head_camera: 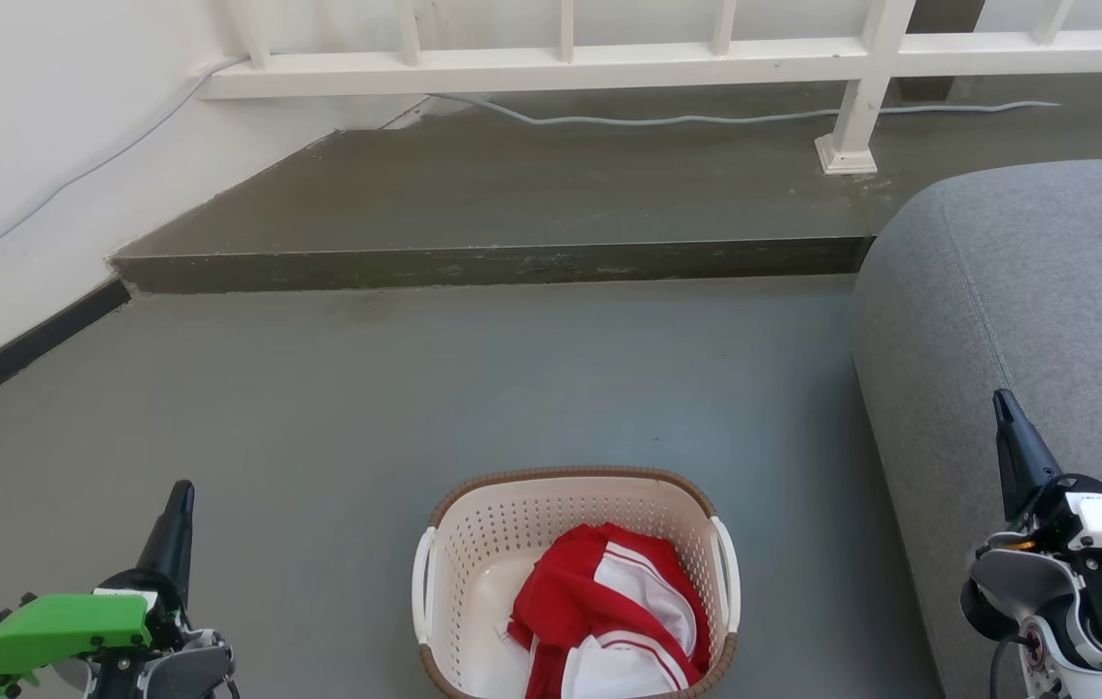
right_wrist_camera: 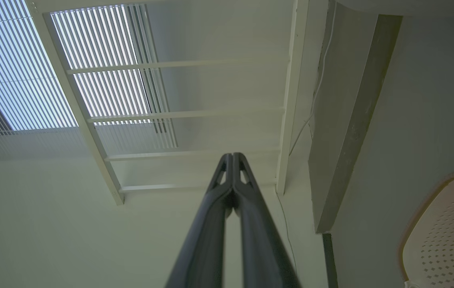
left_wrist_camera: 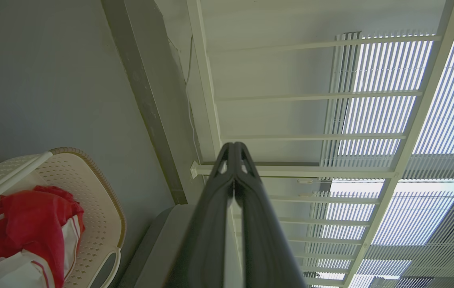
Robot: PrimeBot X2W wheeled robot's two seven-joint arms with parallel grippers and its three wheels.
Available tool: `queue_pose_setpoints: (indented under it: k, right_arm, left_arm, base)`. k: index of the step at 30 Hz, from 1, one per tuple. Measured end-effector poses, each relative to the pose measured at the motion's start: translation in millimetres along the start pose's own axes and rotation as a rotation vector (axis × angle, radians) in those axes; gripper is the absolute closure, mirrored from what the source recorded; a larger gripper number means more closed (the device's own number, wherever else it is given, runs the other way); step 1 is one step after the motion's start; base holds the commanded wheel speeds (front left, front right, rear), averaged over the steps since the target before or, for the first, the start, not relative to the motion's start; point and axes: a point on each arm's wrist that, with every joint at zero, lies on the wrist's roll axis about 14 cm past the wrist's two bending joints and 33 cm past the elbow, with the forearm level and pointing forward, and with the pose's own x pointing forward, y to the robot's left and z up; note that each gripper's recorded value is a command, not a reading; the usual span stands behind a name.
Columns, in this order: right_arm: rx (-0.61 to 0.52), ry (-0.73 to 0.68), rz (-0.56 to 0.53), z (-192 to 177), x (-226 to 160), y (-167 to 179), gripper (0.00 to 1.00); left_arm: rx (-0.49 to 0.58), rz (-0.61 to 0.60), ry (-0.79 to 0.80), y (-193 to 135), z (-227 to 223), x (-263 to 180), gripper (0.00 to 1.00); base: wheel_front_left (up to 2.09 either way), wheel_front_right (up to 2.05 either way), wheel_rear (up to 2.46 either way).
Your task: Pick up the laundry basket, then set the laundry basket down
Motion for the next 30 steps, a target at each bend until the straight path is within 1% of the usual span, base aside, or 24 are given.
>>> queue_pose_setpoints:
  k: [30]
  right_arm:
    - [0.002,-0.001,0.005,-0.2,0.0,0.6,1.0]
  left_arm:
    - [-0.002,-0.001,0.002,-0.2,-0.5,0.1,1.0]
  base:
    - [0.0,0.0,0.0]
